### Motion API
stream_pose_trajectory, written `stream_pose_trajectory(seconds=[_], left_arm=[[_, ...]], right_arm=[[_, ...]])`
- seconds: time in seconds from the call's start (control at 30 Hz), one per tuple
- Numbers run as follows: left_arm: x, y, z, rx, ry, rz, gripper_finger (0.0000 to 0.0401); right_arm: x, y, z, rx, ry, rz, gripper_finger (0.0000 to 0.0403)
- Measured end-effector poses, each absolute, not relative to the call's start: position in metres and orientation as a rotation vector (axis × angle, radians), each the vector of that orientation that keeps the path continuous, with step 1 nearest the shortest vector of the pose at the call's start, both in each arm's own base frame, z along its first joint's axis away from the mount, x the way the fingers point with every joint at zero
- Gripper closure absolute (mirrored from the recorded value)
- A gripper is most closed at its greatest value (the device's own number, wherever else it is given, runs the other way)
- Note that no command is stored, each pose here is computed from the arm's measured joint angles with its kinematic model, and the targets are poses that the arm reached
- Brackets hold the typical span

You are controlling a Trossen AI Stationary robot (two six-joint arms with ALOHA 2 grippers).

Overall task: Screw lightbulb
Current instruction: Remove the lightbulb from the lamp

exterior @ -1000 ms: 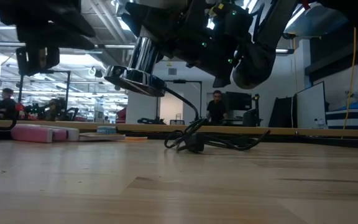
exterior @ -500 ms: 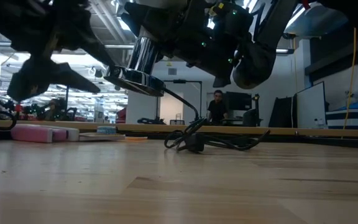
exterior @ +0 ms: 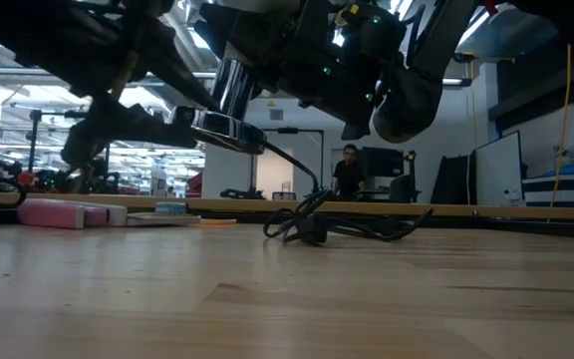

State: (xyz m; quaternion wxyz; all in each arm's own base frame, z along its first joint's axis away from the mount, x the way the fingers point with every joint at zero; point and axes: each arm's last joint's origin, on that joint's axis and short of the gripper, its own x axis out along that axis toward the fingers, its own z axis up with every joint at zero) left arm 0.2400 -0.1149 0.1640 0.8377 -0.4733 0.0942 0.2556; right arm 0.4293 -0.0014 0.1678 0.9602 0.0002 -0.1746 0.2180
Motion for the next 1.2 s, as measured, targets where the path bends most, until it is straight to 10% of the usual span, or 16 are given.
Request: stream_pose_trajectory(seconds=[1.2], left_arm=[[0.246,-0.063,0.18,-0.514,0.29,0.633,0.0205]], right_arm=[[0.426,0.001,0.171,-0.081,-0.376,0.62,0.0236]])
